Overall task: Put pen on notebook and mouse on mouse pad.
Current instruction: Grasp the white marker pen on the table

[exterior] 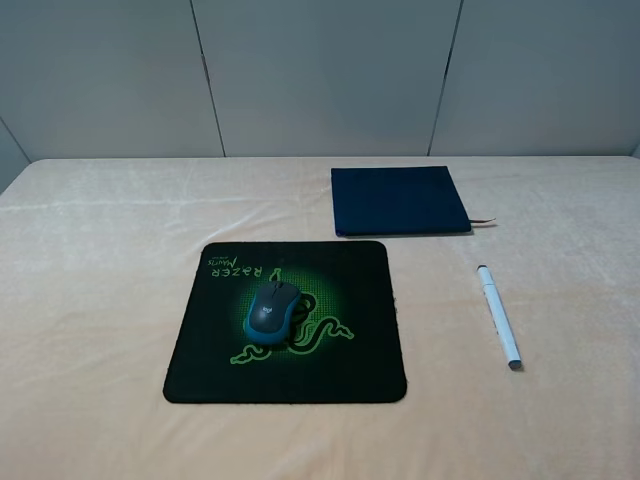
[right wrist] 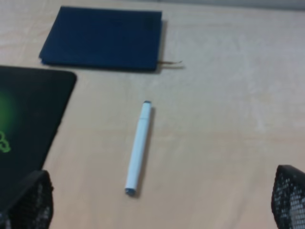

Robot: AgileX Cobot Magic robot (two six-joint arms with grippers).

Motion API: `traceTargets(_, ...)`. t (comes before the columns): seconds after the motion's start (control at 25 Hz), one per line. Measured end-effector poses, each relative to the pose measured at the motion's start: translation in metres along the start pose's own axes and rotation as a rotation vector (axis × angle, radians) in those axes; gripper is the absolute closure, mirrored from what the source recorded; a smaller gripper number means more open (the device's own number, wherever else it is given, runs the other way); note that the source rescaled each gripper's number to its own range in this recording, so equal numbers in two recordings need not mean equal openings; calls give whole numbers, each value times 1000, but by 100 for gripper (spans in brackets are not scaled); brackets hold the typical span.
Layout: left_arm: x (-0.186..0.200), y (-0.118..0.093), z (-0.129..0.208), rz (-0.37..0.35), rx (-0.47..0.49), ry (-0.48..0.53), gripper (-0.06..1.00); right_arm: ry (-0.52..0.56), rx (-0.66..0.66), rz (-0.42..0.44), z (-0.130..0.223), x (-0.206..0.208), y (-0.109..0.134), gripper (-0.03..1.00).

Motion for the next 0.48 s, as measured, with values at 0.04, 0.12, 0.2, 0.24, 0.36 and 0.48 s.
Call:
traceTargets(0.04,0,0,0,0,0,0,-5,32,-5,-2,-7,-4,1,-3)
traceTargets(0.12,0,0,0,0,0,0,-5,96,11,-5,-20,-14,2,-3)
traceTargets(0.2,0,0,0,0,0,0,-5,171,37,-5,-33,-28,2,-3)
traceTargets(0.24,0,0,0,0,0,0,-5,212,47,-6,-37,-36,2,-3)
traceTargets(0.36,0,0,0,0,0,0,-5,320,79,-15,-48,-60,2,-3)
traceTargets(0.48,0,0,0,0,0,0,-5,420,129,-39,-54,-83,5,-3)
Point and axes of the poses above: a point on each arm's last joint axis where the gripper is mounted, x pointing back along that axis away from the gripper, y along the wrist's bending axis when the last joint is at zero, z = x × y, the point moved 2 cm from there along -x, pointing out along that axis toward the gripper, and after that the axes turned 2 degrees about -x, right-handed, at the moved point
